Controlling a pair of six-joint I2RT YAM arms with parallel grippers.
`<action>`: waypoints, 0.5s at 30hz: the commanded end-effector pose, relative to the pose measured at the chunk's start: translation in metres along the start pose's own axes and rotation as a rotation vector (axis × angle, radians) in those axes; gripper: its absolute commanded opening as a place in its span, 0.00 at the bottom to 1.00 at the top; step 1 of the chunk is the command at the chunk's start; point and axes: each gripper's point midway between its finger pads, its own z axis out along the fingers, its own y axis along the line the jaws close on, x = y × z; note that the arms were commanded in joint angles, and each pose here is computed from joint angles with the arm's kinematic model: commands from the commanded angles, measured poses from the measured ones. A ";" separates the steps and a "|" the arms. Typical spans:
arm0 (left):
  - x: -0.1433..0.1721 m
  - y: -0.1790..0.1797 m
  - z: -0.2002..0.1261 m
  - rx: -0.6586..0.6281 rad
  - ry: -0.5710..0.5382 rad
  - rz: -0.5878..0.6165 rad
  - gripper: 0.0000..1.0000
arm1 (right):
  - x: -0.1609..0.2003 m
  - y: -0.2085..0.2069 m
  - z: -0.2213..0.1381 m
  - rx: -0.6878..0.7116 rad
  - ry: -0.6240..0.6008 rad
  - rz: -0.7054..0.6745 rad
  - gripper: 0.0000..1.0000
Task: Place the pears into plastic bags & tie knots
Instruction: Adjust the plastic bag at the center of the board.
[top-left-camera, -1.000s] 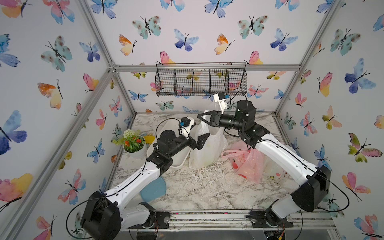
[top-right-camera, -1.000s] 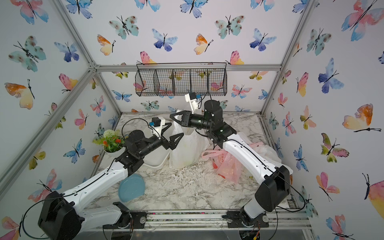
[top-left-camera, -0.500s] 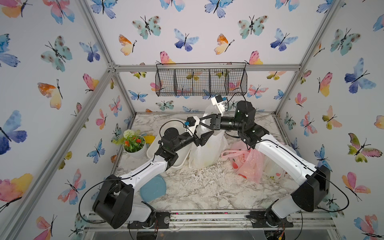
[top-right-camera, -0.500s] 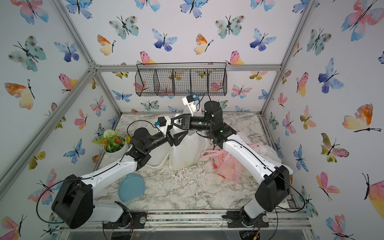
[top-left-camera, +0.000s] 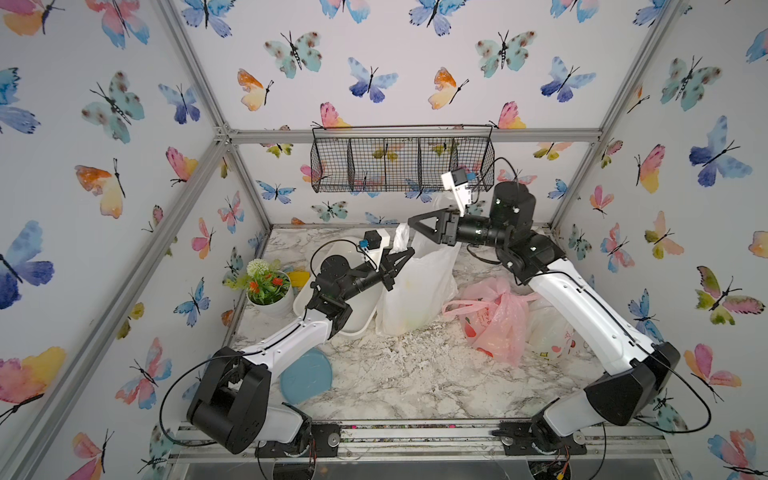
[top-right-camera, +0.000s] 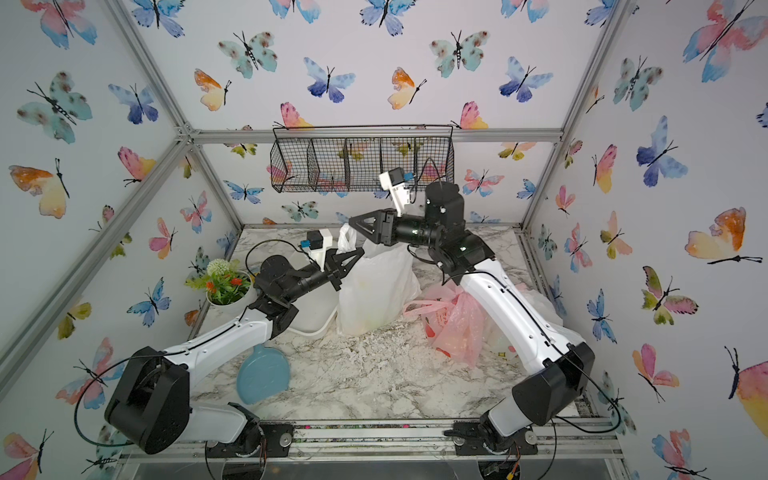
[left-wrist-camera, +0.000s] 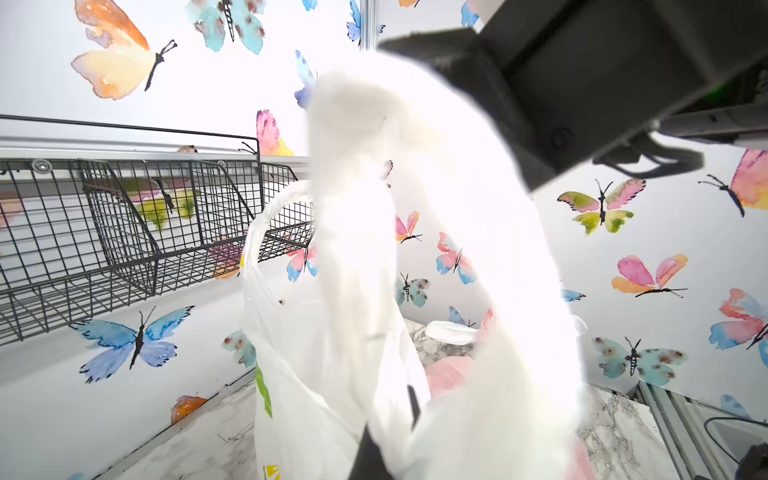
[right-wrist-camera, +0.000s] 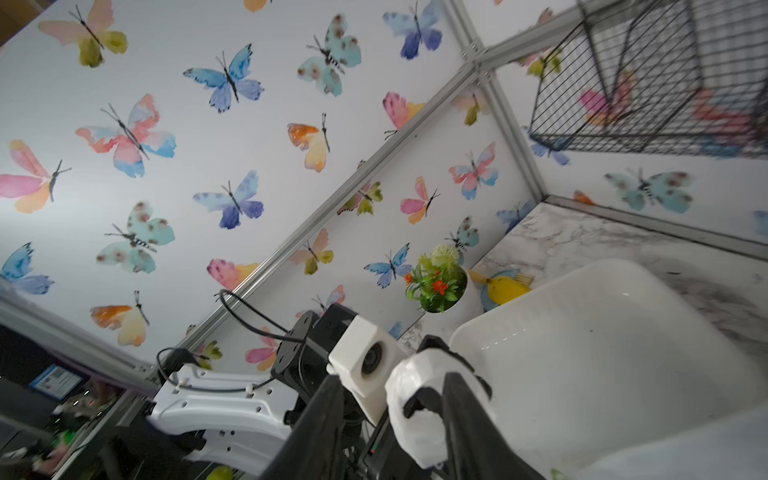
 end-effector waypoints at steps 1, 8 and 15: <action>-0.005 0.000 -0.003 0.017 -0.017 -0.049 0.00 | -0.005 -0.060 -0.058 0.338 -0.041 -0.195 0.59; -0.005 -0.002 -0.007 0.027 0.005 -0.080 0.00 | 0.042 -0.140 -0.095 0.525 -0.060 -0.281 0.87; 0.000 -0.009 -0.010 0.061 0.013 -0.126 0.00 | 0.037 -0.166 -0.049 0.334 -0.125 -0.285 0.90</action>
